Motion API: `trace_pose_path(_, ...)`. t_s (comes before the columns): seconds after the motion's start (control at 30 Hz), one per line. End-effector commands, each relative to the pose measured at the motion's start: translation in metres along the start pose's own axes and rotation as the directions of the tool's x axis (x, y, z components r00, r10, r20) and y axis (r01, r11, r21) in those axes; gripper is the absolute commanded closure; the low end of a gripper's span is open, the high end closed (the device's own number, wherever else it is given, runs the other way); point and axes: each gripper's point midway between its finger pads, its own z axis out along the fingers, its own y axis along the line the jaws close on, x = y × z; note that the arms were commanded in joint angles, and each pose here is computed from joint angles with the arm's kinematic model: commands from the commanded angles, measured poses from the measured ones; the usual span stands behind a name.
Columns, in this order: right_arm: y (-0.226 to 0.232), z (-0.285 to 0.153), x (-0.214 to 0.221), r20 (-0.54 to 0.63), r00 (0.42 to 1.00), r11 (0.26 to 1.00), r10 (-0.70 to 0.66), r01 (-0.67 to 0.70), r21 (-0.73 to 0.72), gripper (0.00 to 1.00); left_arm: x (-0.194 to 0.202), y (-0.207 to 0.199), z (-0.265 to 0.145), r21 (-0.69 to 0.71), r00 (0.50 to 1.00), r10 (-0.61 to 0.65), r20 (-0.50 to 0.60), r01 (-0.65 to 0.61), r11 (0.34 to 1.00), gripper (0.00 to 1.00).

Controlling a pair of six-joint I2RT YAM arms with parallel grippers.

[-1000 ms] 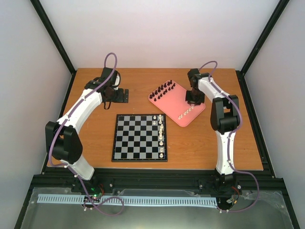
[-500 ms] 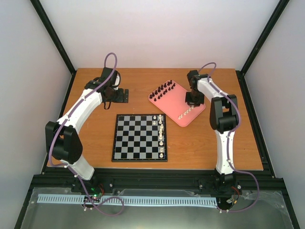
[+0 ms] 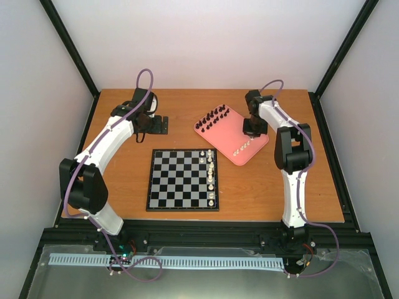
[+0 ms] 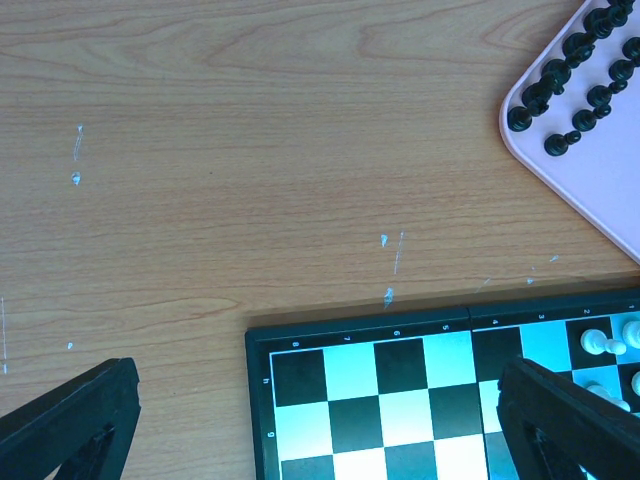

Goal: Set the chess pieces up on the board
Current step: Pick up the chess piece from the storage box, then place the chess piece on the chessboard.

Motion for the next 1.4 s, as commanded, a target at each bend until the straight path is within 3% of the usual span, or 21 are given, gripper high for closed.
trace_pose_path(0.0, 0.001, -0.029, -0.021, 0.081, 0.997, 1.0, -0.013, 0.014, -0.021, 0.97, -0.008, 0.0, -0.007, -0.005, 1.0, -0.011, 0.024, 0.011, 1.0, 0.0)
trace_pose_path(0.27, 0.048, -0.103, -0.015, 0.179, 0.973, 0.981, -0.144, 0.163, -0.101, 0.97, -0.013, -0.002, -0.011, 0.007, 0.999, -0.027, 0.037, 0.027, 1.0, 0.0)
trace_pose_path(0.57, 0.164, -0.154, 0.104, 0.161, 0.886, 0.873, -0.435, 0.459, -0.164, 0.97, -0.016, 0.0, -0.014, -0.008, 0.999, -0.015, 0.044, 0.015, 1.0, 0.0)
trace_pose_path(0.73, 0.183, -0.15, 0.163, 0.116, 0.865, 0.847, -0.489, 0.502, -0.177, 0.97, -0.018, 0.0, -0.014, -0.007, 0.999, -0.013, 0.051, 0.013, 1.0, 0.0)
trace_pose_path(0.93, 0.193, -0.124, 0.198, 0.082, 0.851, 0.827, -0.519, 0.524, -0.206, 0.97, -0.016, -0.001, -0.01, -0.001, 0.999, -0.022, 0.045, 0.022, 1.0, 0.0)
trace_pose_path(1.37, 0.215, -0.079, 0.193, 0.066, 0.835, 0.819, -0.547, 0.55, -0.166, 0.97, -0.009, -0.001, -0.008, 0.004, 0.999, -0.029, 0.034, 0.029, 1.0, 0.0)
